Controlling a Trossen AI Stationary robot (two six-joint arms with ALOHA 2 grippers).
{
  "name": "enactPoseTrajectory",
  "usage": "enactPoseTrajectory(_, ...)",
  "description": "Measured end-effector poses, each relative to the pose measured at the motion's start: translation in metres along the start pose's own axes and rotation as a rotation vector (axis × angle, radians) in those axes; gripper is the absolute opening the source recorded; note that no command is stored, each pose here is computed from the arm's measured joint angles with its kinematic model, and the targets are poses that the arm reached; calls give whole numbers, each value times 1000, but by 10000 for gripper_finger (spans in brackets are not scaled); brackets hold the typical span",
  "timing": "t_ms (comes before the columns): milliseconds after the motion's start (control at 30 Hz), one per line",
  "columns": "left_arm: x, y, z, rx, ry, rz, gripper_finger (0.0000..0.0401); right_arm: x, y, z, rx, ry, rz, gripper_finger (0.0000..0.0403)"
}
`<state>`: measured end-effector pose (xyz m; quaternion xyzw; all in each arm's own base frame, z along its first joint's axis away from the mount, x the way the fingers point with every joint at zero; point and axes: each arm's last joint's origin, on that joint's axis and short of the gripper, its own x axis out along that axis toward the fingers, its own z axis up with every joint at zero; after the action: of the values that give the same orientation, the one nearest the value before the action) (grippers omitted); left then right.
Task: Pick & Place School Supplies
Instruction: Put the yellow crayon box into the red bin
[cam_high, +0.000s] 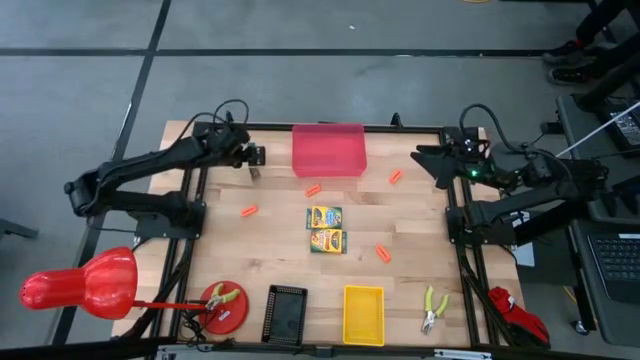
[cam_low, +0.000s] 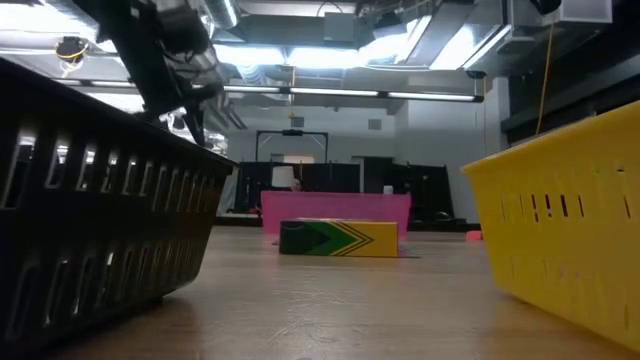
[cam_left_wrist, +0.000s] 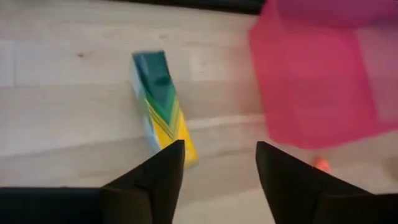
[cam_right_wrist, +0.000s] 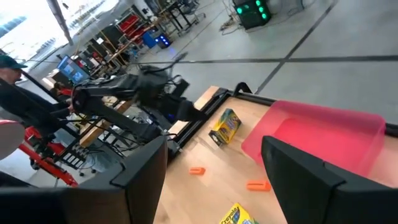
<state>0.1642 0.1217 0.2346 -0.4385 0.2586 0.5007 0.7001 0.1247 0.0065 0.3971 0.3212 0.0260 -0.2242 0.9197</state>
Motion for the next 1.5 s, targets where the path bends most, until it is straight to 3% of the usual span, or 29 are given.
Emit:
enactPoseTrajectory(200,27,8,11,-5,55,71,222,-5,-1,4,-26,-19,21,263)
enactPoseTrajectory(600,59,7,12,-10,80,121,223,-22,-6,13,-25,-62,88,263)
enactPoseTrajectory(1067,33,5,17,-26,24,28,223,-26,-6,17,-29,-92,111,263)
enactPoseTrajectory(1267,33,17,16,-21,36,149,223,-26,-6,17,-29,-93,110,263)
enactPoseTrajectory(1500,43,20,17,-28,79,169,223,-26,-4,20,-11,-119,128,263)
